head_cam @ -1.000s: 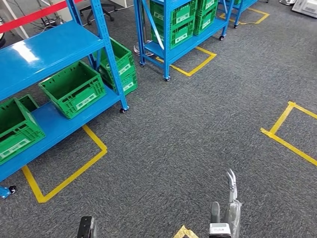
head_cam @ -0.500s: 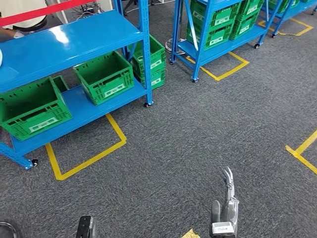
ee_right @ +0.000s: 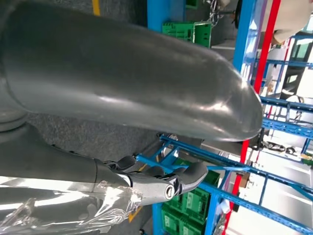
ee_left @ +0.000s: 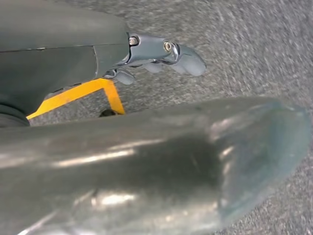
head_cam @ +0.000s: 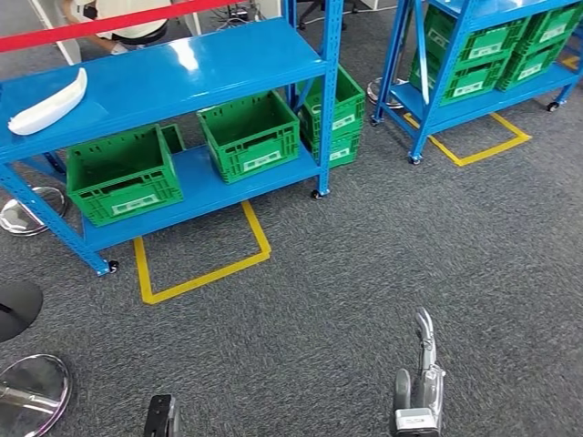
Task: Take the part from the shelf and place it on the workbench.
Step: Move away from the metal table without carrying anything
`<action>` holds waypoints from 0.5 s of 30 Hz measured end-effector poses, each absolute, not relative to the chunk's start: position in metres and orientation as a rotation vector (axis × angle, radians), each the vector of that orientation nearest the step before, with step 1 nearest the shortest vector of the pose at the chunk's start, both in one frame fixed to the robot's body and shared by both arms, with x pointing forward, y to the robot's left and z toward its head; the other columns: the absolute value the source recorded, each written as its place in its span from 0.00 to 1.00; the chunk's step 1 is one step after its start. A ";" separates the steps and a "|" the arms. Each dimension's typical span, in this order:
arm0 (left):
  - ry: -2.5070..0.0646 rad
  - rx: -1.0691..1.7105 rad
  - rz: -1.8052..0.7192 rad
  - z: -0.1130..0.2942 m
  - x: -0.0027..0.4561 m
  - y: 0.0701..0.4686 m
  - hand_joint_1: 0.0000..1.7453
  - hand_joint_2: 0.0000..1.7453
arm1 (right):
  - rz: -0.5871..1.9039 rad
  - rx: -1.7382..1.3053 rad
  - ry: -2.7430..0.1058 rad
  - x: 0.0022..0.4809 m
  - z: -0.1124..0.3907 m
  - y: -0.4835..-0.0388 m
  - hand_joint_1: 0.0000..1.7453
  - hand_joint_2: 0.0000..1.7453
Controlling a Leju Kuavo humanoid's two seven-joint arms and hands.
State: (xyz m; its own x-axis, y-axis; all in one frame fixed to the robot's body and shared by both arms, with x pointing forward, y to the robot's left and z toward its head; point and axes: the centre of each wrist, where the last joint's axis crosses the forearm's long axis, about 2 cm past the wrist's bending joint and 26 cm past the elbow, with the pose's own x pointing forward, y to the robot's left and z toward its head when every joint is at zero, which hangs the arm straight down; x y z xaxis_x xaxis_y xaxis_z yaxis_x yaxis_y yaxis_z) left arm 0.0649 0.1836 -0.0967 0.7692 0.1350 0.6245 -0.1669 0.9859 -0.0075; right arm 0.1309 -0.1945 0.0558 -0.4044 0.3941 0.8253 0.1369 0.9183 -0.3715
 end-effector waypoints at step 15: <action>-0.674 0.055 0.169 -0.095 0.071 0.180 0.00 0.00 | 0.292 -0.356 -1.963 0.139 0.057 -0.201 0.00 0.00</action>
